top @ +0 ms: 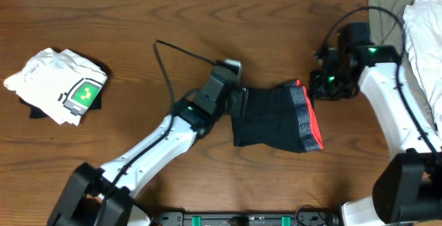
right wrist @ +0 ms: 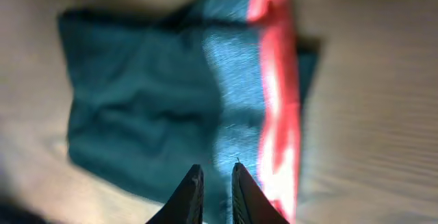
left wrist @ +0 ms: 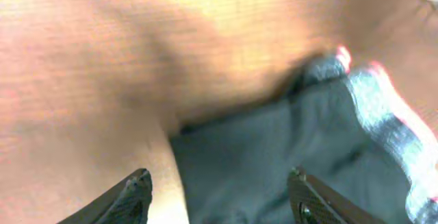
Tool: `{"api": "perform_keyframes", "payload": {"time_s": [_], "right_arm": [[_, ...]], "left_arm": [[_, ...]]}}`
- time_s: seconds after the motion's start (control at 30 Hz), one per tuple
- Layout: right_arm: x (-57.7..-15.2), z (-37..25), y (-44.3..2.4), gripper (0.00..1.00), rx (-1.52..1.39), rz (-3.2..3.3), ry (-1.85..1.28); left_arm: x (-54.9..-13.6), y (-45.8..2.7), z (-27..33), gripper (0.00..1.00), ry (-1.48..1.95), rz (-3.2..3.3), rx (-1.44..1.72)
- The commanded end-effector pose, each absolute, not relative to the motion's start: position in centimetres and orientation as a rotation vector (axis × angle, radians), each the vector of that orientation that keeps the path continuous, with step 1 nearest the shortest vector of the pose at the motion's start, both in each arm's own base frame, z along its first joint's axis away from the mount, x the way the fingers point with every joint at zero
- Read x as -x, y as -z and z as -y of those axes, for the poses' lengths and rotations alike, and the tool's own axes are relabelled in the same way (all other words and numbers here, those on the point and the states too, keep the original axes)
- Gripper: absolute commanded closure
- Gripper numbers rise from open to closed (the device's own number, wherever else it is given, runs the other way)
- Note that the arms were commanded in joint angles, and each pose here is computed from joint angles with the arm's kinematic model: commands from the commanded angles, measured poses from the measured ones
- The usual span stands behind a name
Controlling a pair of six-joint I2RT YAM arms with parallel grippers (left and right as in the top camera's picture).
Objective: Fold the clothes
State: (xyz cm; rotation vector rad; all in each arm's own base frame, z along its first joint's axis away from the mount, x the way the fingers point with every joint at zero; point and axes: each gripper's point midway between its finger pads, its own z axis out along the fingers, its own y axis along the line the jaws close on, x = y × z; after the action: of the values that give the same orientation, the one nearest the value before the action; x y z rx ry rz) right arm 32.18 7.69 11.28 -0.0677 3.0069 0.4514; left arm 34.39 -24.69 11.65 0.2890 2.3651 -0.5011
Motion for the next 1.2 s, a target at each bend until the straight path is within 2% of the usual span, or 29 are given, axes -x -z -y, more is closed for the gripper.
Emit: {"api": "perform_keyframes", "payload": {"time_s": [0.0, 0.13, 0.33, 0.63, 0.93, 1.17], "right_arm": [[-30.6, -10.3, -10.7, 0.86, 0.184, -3.047, -0.541], [-29.4, -11.8, -9.8, 0.86, 0.256, -3.075, -0.541], [-28.0, -12.5, -7.2, 0.87, 0.177, -3.120, -0.546], [-25.5, -12.6, -3.9, 0.88, 0.139, -3.178, -0.537], [-25.5, -10.9, -1.8, 0.87, -0.036, -3.184, -0.379], [-26.1, -9.8, -1.5, 0.85, -0.038, -3.165, -0.269]], "left_arm": [[-36.5, -11.3, 22.8, 0.34, 0.430, -2.343, -0.241], [-37.8, -10.9, 23.4, 0.35, 0.572, -2.356, -0.247], [-39.1, -10.2, 25.5, 0.35, 0.697, -2.378, -0.292], [-40.3, -7.7, 26.9, 0.34, 0.725, -2.417, -0.309], [-38.9, -3.7, 27.9, 0.35, 0.761, -2.515, -0.342], [-35.8, -0.4, 27.5, 0.35, 0.708, -2.680, -0.371]]}}
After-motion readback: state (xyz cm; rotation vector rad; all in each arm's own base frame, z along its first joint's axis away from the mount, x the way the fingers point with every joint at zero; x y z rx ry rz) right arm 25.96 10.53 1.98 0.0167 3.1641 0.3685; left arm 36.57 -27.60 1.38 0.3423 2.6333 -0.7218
